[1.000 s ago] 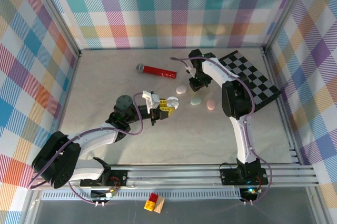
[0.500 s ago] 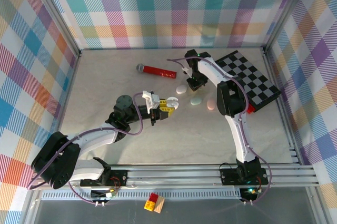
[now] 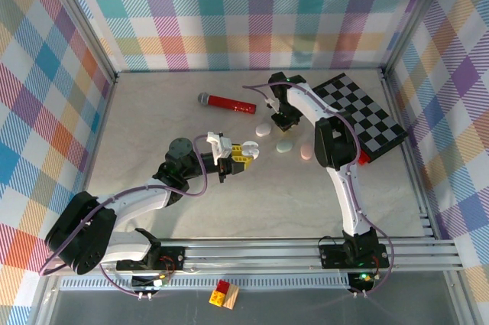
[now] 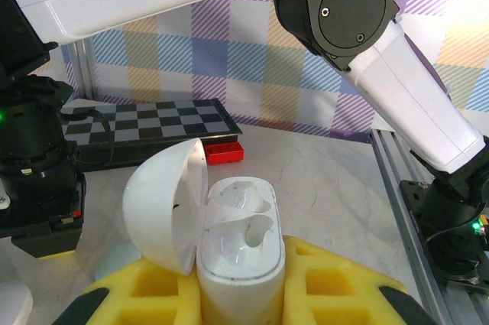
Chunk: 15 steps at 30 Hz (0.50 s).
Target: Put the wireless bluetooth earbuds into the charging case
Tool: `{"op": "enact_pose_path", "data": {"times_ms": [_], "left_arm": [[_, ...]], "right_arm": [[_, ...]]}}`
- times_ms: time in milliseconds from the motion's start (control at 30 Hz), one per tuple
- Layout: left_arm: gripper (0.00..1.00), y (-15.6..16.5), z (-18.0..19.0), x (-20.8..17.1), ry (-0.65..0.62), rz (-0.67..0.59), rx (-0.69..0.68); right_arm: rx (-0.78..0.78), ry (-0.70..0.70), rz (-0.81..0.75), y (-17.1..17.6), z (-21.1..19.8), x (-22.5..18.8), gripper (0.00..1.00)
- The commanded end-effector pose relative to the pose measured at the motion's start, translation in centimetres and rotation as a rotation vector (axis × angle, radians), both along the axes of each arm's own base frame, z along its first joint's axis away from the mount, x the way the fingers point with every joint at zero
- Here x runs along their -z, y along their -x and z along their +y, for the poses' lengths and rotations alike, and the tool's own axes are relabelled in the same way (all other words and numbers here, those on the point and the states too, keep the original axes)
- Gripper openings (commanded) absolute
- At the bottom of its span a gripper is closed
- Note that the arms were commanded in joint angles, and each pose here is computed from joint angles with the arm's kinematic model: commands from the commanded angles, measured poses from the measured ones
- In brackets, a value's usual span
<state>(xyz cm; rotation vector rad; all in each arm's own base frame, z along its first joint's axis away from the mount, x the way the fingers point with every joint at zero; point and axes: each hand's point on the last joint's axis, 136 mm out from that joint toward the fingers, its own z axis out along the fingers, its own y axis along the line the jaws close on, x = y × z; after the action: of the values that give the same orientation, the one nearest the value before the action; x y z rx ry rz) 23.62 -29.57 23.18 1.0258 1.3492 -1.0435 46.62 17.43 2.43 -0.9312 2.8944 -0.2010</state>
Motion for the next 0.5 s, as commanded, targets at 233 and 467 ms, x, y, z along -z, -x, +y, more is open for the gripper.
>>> {"op": "enact_pose_path", "data": {"times_ms": [233, 467], "left_arm": [[0.12, -0.1, 0.4, -1.1, 0.010, -0.053, -0.008], [0.11, -0.3, 0.3, -0.9, 0.011, -0.053, -0.014]], "right_arm": [[0.092, -0.196, -0.088, -0.1, 2.1, -2.8, 0.17], [0.177, -0.304, -0.171, 0.4, 2.2, -4.9, 0.17]]}}
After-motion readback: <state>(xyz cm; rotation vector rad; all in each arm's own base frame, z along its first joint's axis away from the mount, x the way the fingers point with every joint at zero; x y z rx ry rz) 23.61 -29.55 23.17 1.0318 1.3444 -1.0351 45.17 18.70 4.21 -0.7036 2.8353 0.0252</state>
